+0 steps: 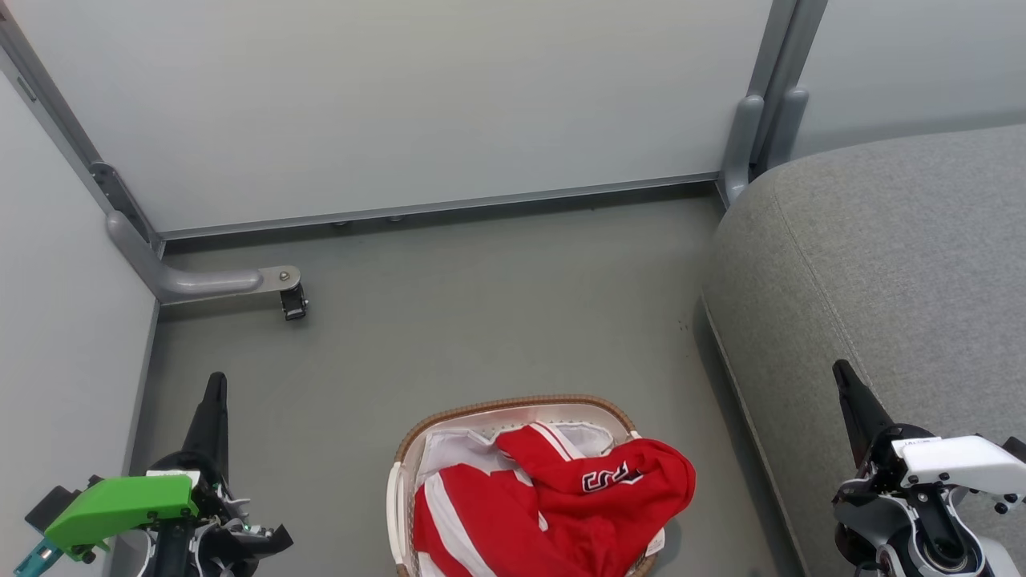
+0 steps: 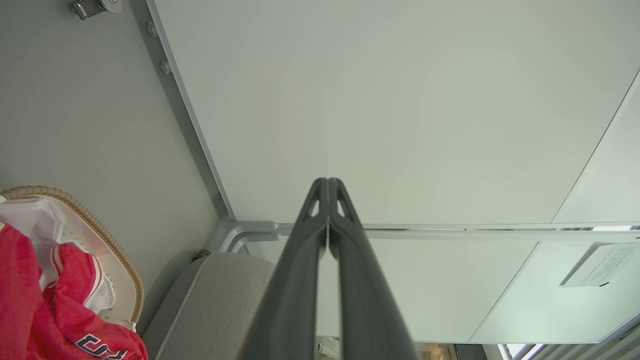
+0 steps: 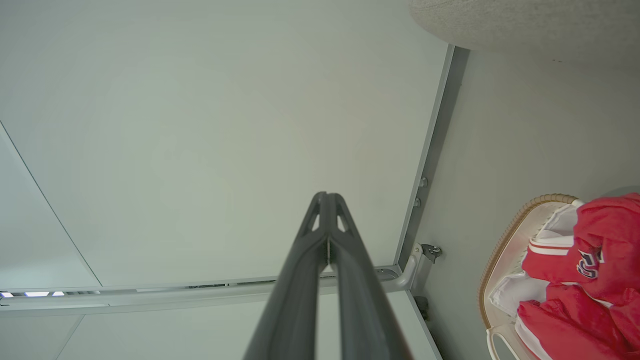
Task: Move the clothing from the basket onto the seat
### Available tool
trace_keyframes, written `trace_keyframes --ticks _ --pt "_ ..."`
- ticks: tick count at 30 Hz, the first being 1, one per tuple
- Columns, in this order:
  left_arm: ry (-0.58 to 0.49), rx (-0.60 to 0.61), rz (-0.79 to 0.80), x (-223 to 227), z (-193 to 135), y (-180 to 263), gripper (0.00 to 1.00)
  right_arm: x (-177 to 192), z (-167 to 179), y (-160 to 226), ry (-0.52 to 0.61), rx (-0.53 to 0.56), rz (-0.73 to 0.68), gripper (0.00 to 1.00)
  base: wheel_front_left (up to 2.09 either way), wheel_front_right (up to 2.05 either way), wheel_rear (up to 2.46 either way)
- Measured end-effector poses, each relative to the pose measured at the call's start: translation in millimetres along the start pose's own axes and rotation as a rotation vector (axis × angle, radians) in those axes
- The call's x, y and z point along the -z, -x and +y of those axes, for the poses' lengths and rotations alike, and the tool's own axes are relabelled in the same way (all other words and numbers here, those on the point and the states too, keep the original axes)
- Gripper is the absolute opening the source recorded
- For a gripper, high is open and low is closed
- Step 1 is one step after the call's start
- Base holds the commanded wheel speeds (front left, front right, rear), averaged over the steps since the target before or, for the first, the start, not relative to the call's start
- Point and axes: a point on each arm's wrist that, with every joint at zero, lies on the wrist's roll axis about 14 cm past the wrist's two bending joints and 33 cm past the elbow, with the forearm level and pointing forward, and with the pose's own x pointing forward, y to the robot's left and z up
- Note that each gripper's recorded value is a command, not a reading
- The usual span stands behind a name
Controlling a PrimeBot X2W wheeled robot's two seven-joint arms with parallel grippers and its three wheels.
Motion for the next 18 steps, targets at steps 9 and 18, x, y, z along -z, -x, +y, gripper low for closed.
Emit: trace_keyframes --ticks 9,18 --pt "0.0 0.0 0.0 0.0 0.0 0.0 0.0 0.0 0.0 0.0 0.0 0.0 0.0 0.0 0.0 0.0 0.0" --pt "0.0 0.0 0.0 0.0 0.0 0.0 0.0 0.0 0.0 0.0 0.0 0.0 0.0 0.0 0.0 0.0 0.0"
